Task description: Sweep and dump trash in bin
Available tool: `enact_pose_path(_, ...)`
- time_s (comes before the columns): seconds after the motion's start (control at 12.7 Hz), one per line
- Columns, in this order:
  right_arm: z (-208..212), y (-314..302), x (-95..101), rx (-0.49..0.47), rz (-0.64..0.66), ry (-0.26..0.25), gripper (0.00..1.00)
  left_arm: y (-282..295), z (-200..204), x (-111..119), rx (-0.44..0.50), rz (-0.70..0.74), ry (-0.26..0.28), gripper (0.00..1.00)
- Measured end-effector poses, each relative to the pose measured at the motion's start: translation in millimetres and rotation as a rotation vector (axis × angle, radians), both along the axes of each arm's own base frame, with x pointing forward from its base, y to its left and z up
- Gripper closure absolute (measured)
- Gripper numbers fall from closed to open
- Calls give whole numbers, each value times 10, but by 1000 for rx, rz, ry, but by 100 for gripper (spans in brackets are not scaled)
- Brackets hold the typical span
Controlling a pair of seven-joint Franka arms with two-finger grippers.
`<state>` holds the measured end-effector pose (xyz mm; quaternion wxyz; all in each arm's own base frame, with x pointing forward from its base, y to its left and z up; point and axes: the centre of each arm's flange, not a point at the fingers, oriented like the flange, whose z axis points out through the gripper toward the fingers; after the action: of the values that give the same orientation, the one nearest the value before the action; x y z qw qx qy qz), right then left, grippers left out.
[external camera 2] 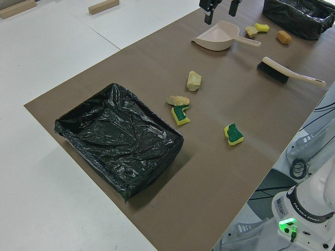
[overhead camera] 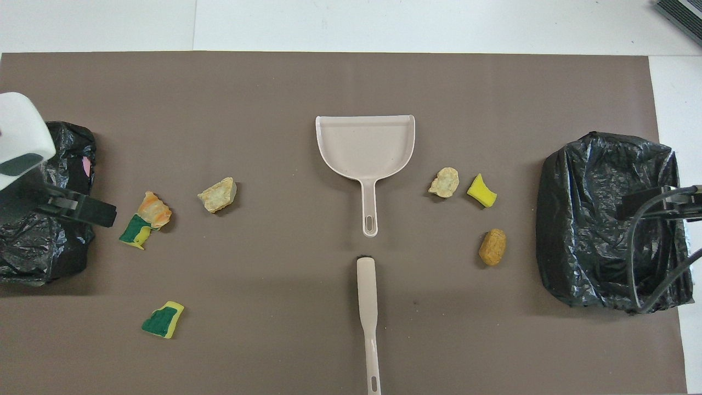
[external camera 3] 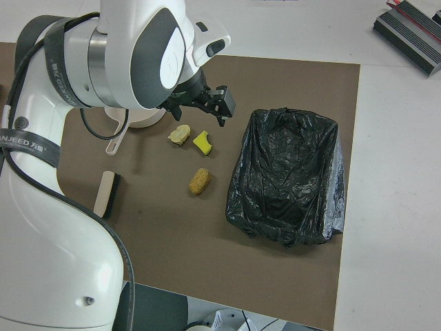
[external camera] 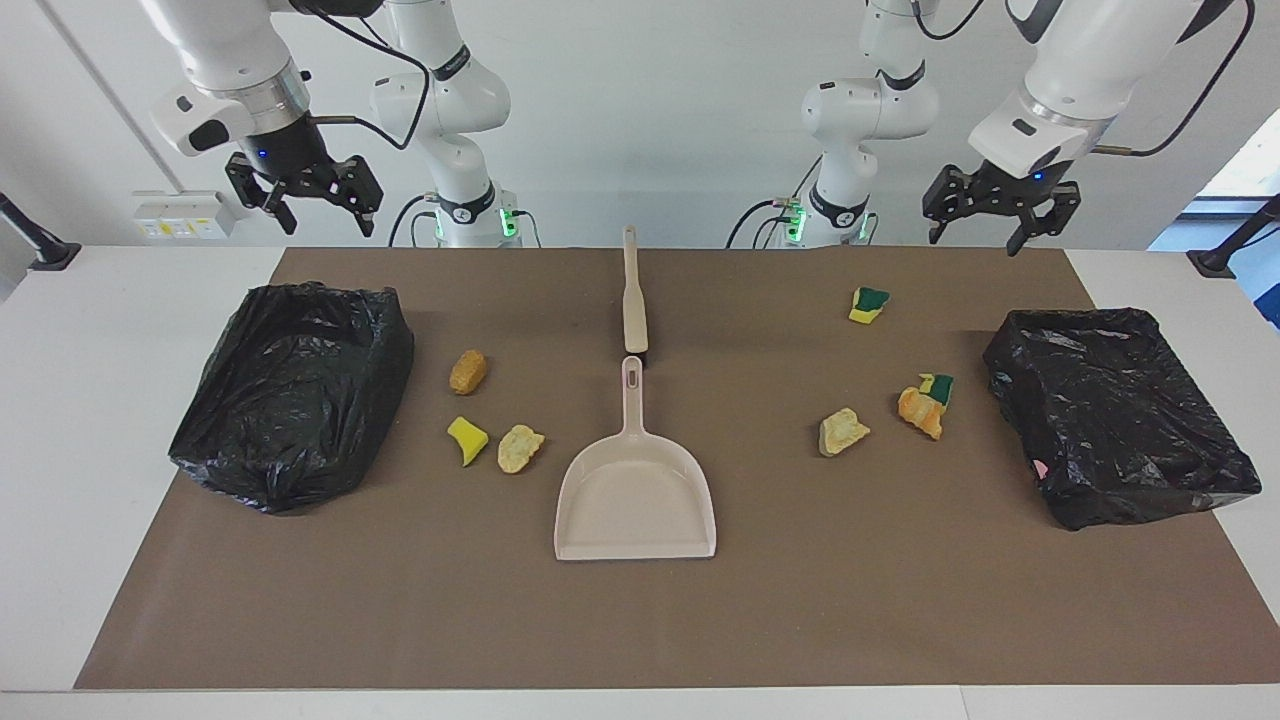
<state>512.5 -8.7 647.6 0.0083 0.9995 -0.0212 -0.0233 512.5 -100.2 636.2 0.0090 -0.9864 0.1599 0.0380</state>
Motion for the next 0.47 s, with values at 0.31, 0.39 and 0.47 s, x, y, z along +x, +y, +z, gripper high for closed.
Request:
enact_pose_path(0.31, -46, -8, 3, 1, 37, 11, 0, -729, -429, -286, 4, -65, 24, 0)
enact_pose_path(0.39, -69, -13, 15, 0, 45, 14, 0, -933, -540, -362, 1, -50, 22, 0)
enact_pose_path(0.47, -100, -15, 36, 0, 48, 18, 0, -1140, -649, -439, 3, -34, 16, 0)
